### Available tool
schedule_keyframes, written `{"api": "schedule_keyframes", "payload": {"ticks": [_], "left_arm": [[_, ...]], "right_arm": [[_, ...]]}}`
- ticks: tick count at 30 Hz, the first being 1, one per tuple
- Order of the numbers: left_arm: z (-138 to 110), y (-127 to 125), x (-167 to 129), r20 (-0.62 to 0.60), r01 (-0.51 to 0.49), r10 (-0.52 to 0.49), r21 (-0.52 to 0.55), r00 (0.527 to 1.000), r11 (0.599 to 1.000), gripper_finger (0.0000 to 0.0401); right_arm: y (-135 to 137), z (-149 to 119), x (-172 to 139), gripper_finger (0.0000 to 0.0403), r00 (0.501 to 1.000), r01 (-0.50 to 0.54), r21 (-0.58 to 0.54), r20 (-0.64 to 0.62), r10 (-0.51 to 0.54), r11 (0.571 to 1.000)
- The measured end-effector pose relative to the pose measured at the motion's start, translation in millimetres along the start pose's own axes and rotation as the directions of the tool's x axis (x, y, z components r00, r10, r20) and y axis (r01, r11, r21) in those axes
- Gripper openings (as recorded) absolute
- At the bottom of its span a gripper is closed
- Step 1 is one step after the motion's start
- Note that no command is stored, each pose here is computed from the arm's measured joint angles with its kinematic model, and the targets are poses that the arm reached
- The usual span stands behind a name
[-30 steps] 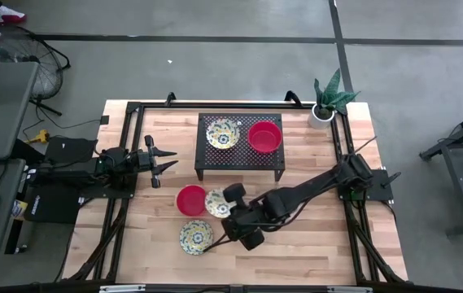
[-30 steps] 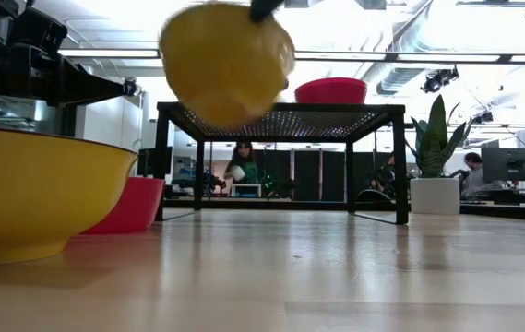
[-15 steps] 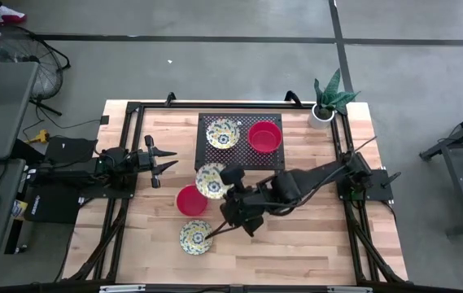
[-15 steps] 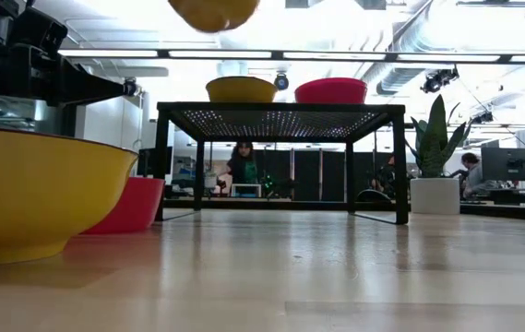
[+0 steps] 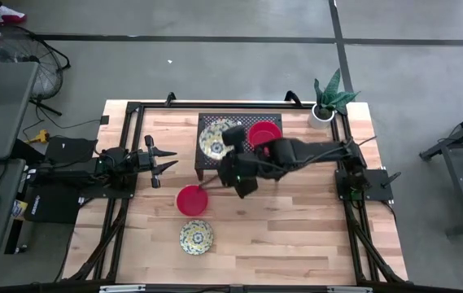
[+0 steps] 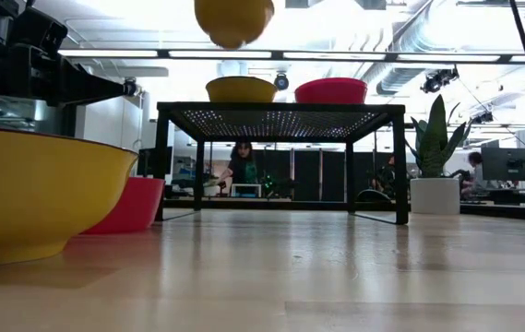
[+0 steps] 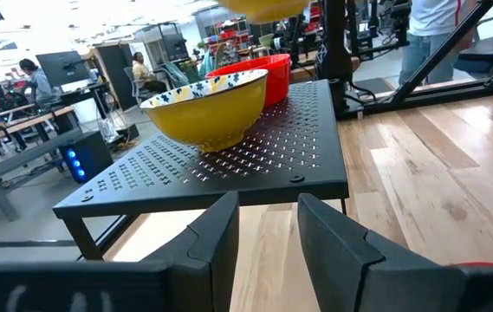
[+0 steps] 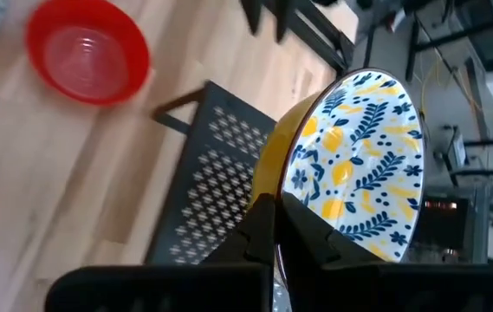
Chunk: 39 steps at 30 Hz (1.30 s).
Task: Pick & Place Mini bowls
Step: Stack the top yellow patterned bowl on the yellow patterned bowl on the shelf
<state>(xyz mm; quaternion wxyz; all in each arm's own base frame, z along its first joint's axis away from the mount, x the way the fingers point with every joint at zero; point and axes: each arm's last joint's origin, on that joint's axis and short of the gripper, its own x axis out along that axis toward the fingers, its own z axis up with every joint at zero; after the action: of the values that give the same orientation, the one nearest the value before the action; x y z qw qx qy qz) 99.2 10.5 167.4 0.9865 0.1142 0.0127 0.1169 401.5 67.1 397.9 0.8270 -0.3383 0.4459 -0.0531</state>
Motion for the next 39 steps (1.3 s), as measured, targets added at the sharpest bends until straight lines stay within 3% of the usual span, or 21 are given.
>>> {"api": "schedule_keyframes", "payload": {"ticks": [8, 15, 25, 39], "left_arm": [[0, 0, 0, 0.0, 0.0, 0.0, 0.0, 1.0, 1.0, 0.0117], [0, 0, 0, 0.0, 0.0, 0.0, 0.0, 1.0, 1.0, 0.0117], [0, 0, 0, 0.0, 0.0, 0.0, 0.0, 1.0, 1.0, 0.0117], [0, 0, 0, -0.001, 0.0, 0.0, 0.0, 1.0, 1.0, 0.0117]], "right_arm": [[-28, -15, 17, 0.0, 0.998, 0.029, 0.061, -0.054, -0.026, 0.998], [-42, -26, 30, 0.0, 0.997, -0.017, 0.064, -0.08, 0.022, 0.998], [-38, -38, 63, 0.0, 0.986, -0.034, 0.007, -0.164, 0.035, 0.999], [-24, -41, 91, 0.0, 0.984, -0.016, 0.055, -0.179, 0.025, 0.998]]}}
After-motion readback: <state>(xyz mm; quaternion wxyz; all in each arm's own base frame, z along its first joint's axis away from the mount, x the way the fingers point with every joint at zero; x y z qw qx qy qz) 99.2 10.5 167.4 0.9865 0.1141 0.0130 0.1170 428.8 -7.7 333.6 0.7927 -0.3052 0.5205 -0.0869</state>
